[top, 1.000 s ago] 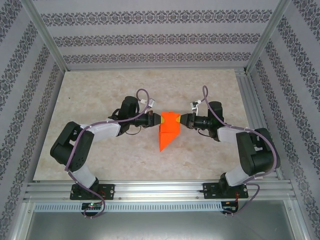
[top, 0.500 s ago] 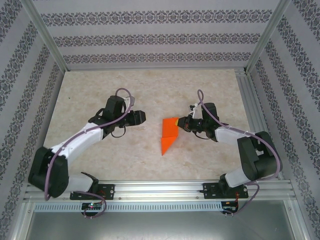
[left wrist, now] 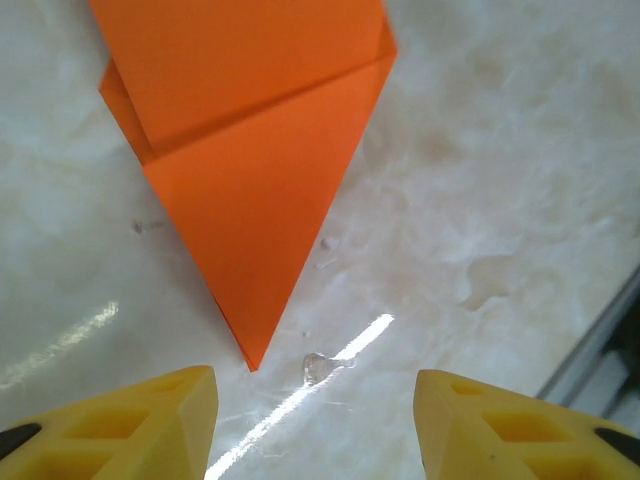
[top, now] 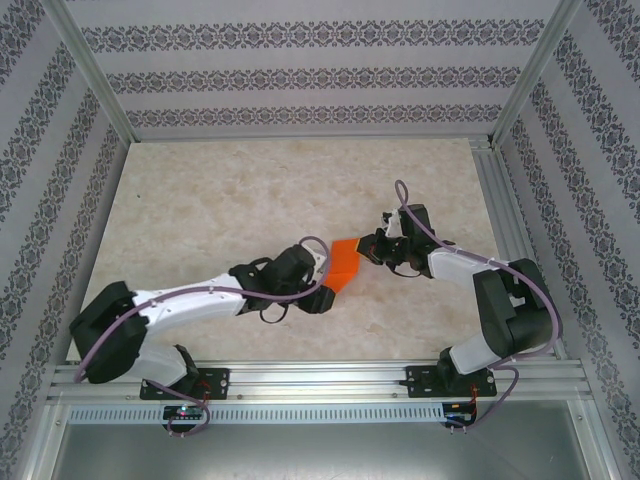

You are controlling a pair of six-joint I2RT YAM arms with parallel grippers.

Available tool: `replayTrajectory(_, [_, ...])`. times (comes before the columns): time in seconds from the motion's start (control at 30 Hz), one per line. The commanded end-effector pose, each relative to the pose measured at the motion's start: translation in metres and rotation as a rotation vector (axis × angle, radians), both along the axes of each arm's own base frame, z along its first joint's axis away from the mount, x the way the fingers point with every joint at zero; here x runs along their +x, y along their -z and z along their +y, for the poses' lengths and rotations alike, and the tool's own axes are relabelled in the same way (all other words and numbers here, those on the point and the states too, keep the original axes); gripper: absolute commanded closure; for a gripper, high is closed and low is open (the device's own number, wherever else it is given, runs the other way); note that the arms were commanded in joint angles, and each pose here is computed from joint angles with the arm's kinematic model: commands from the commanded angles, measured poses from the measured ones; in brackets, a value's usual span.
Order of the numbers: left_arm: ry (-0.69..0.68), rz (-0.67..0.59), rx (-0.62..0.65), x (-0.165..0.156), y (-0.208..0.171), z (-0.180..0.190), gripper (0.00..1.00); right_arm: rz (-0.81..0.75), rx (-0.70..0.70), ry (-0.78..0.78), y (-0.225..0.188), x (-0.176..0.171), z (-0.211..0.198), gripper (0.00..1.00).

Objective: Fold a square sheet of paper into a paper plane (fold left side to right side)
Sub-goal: Fold the wing for the fifth time at the center of the table.

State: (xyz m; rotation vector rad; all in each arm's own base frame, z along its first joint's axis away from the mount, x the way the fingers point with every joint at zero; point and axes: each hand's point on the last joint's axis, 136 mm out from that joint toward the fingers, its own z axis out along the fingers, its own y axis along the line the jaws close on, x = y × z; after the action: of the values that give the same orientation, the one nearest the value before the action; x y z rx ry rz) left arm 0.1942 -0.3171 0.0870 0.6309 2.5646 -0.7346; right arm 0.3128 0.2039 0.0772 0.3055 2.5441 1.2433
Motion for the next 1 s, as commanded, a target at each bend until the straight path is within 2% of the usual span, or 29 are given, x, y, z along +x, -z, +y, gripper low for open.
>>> replayTrajectory(0.0, [-0.009, -0.073, -0.005, 0.016, -0.006, -0.022, 0.43, 0.001, -0.009, -0.003, -0.001, 0.004, 0.004, 0.95])
replayTrajectory(0.17, [0.029, -0.113, 0.118, 0.018, 0.011, -0.038, 0.42, 0.006, -0.011, -0.008, 0.001, 0.003, 0.005, 0.95])
replayTrajectory(0.4, [0.013, -0.143, 0.273, 0.027, 0.031, -0.034, 0.42, 0.007, -0.005, -0.022, 0.002, 0.003, 0.007, 0.94])
replayTrajectory(0.7, [-0.008, -0.110, 0.363, 0.029, 0.049, -0.027, 0.49, 0.011, -0.004, -0.029, 0.004, 0.003, 0.008, 0.94])
replayTrajectory(0.97, [0.008, -0.081, 0.341, 0.024, 0.056, -0.033, 0.55, 0.026, -0.014, -0.036, 0.009, 0.002, 0.007, 0.94])
